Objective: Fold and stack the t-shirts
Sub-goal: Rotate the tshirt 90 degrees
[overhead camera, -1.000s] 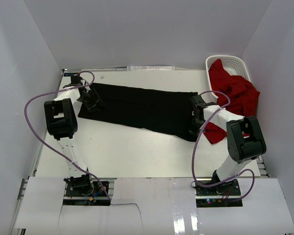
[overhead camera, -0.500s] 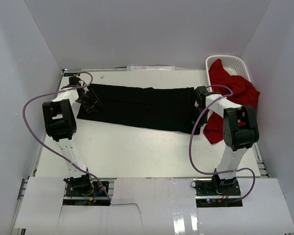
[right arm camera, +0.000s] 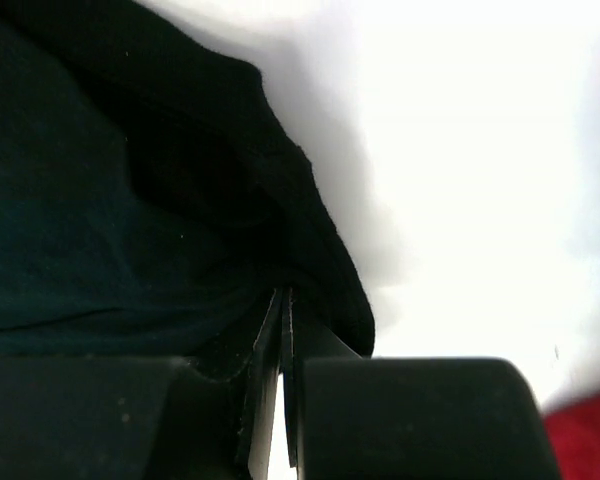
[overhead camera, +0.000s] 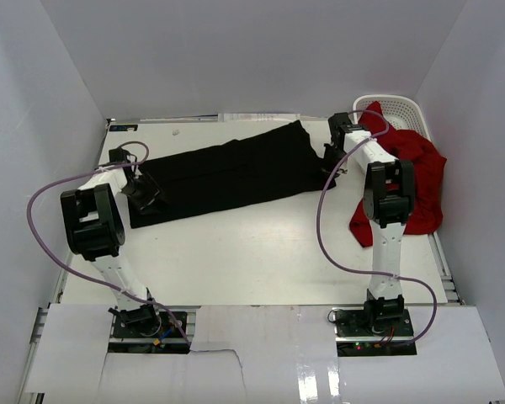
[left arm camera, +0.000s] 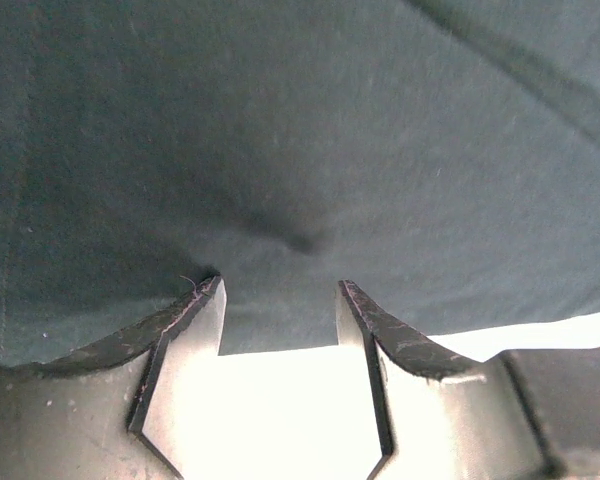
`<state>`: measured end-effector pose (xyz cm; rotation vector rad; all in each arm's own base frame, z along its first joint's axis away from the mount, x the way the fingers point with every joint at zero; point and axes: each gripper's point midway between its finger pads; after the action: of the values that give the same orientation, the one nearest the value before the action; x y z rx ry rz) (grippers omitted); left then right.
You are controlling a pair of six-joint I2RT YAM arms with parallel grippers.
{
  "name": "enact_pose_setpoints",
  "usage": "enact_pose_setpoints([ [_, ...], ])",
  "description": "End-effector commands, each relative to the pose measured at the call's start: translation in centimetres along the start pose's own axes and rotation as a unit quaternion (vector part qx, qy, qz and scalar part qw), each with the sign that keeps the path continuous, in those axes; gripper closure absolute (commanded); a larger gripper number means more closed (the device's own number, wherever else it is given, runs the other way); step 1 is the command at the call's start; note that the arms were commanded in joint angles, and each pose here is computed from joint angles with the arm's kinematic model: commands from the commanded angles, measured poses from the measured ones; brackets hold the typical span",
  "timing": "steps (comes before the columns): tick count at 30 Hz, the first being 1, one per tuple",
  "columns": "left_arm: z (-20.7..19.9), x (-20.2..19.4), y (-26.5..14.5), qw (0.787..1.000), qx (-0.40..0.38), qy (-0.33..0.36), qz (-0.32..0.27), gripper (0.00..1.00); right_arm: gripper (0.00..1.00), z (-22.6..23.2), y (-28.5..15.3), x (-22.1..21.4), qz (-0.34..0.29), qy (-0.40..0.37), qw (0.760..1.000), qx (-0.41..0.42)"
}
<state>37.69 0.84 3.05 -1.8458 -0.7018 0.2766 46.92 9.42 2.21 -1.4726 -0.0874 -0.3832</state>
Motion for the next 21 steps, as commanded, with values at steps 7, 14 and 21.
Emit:
enact_pose_setpoints([
  [7,-0.9,-7.1,-5.0,0.997,-0.051,-0.050,0.013,0.41,0.92,4.5,3.7,4.1,-0.014,0.012,0.995,0.094],
  [14,1.1,-13.8,-5.5,0.995,-0.047,-0.071,0.057,0.41,0.92,6.2,4.7,7.8,-0.052,0.029,0.986,0.153],
  [21,2.4,-16.3,-5.4,0.994,-0.039,-0.076,0.066,0.41,0.92,5.1,5.5,10.9,-0.085,0.060,0.978,0.183],
])
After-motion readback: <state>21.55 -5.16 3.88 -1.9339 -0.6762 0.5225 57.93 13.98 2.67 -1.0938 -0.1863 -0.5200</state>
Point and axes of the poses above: each gripper's point midway between its finger pads, its own y axis out along the fingers, its own z axis along the line the jaws close on, x = y × z, and after that the axes turned 2 degrees about y, right-handed
